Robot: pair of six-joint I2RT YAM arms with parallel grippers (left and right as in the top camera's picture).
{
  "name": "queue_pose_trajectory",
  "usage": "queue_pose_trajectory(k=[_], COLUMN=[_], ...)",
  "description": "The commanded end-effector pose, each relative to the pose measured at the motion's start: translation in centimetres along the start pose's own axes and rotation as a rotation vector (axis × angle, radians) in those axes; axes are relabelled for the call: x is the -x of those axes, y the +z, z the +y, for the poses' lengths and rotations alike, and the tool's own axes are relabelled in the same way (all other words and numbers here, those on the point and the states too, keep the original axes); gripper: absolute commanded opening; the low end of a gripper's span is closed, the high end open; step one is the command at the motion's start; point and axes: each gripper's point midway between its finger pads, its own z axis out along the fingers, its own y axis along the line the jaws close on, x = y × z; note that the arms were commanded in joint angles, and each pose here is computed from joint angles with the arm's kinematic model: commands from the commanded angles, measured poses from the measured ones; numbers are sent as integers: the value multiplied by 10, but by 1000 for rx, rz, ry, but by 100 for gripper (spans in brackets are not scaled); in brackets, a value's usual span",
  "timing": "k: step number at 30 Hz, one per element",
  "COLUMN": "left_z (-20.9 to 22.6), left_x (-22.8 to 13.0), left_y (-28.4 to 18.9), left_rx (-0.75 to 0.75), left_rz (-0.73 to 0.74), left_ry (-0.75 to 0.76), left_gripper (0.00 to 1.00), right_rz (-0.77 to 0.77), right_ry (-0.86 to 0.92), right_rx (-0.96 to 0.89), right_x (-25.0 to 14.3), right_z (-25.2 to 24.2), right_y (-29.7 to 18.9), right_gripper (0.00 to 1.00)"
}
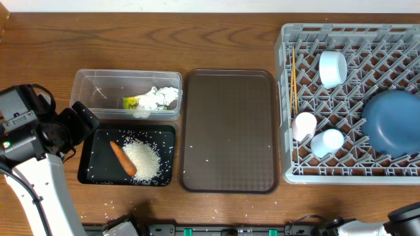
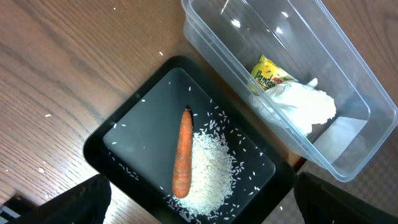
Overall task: Sort waste into correct bins and load items into the dishwasher rack
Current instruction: 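Open the right gripper and raise it away from the plate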
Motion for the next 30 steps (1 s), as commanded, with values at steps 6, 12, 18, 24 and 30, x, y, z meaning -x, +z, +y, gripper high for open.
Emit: queue_pose_trajectory(k=[6,12,18,24,30], left_z=[4,4,4,4,4], left_x=[1,1,1,1,1], left_y=[1,1,1,1,1], left_rx=[18,18,18,18,18], left_rz=[1,1,1,1,1], left_ry=[4,4,4,4,4], left_gripper=[96,96,96,96,96], right_rz=[109,205,262,276,252], right_ry=[-74,-197,-364,-576,-830], right_rx=[27,-8,-157,-363,-520], right_x=[-25,-58,-91,-119,-138], right_z=[19,28,22,25,58], right_y=[42,88,124,144,148], right_gripper=[99,99,99,99,99])
